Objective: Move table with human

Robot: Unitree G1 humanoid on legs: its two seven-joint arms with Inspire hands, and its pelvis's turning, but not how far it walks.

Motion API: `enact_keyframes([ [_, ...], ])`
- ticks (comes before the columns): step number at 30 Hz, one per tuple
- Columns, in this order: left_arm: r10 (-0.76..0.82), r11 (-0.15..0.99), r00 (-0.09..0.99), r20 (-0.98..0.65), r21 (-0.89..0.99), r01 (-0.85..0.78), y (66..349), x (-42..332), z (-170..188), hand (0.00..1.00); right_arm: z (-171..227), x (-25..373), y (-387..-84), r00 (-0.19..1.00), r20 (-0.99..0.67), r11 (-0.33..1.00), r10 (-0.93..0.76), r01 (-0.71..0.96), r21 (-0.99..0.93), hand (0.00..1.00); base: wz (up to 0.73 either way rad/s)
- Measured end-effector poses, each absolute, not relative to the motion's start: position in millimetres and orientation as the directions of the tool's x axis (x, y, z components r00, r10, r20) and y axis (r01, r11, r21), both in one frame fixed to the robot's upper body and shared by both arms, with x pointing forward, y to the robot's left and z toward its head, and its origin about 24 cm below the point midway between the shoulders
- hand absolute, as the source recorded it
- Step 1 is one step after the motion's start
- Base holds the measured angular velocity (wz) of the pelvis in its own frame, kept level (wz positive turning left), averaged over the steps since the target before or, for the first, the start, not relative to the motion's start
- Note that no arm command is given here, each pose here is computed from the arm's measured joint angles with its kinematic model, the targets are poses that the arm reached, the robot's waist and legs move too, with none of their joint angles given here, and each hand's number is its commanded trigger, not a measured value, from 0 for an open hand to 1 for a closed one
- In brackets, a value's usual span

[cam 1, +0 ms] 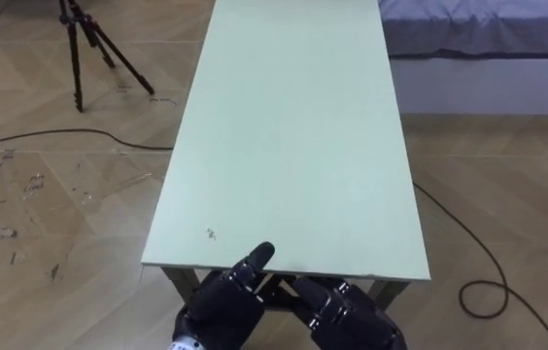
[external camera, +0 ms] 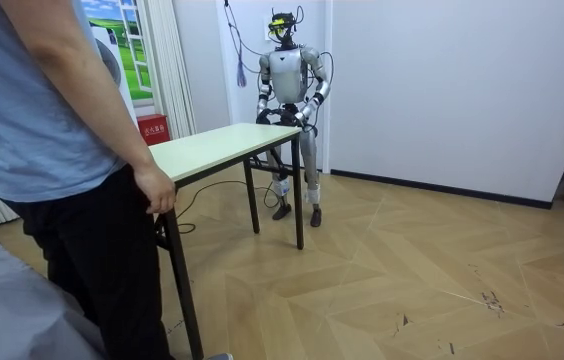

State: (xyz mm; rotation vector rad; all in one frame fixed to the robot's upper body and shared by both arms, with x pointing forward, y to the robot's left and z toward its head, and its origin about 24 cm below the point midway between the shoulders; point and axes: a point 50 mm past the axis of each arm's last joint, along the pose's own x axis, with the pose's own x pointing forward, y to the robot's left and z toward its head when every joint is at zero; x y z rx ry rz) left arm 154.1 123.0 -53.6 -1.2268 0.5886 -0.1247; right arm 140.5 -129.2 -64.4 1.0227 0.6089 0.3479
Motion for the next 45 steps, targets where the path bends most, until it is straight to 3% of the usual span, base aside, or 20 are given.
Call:
enact_keyframes([
  [9,-0.348,0.369,0.841,-0.415,-0.885,-0.284,134,168,-50,0.0,-63,151,-135,0.787,-0.352,0.531,0.506,0.037,0.847,0.0,-0.02],
  [14,-0.236,0.367,0.849,-0.473,-0.852,-0.373,161,176,-54,0.0,-64,153,-143,0.8,-0.381,0.503,0.463,0.117,0.856,0.0,-0.01],
  [20,-0.227,0.348,0.841,-0.492,-0.847,-0.401,161,178,-60,0.0,-65,154,-147,0.809,-0.391,0.473,0.439,0.162,0.866,0.0,-0.01],
  [29,-0.225,0.305,0.824,-0.52,-0.841,-0.447,163,178,-67,0.0,-65,160,-157,0.855,-0.406,0.276,0.322,0.326,0.904,0.0,-0.03],
  [42,-0.222,0.27,0.814,-0.537,-0.836,-0.478,161,179,-68,0.0,-65,161,-156,0.847,-0.435,0.259,0.307,0.365,0.894,0.0,0.0],
  [43,-0.222,0.27,0.813,-0.538,-0.835,-0.479,161,179,-68,0.18,-65,162,-156,0.846,-0.438,0.257,0.305,0.369,0.893,0.0,0.0],
  [44,-0.223,0.27,0.812,-0.539,-0.835,-0.48,161,179,-68,0.5,-65,162,-156,0.846,-0.438,0.255,0.303,0.371,0.893,0.0,0.0],
  [45,-0.223,0.271,0.811,-0.54,-0.834,-0.481,161,179,-68,1.0,-65,162,-156,0.847,-0.439,0.252,0.301,0.373,0.893,0.17,0.0],
])
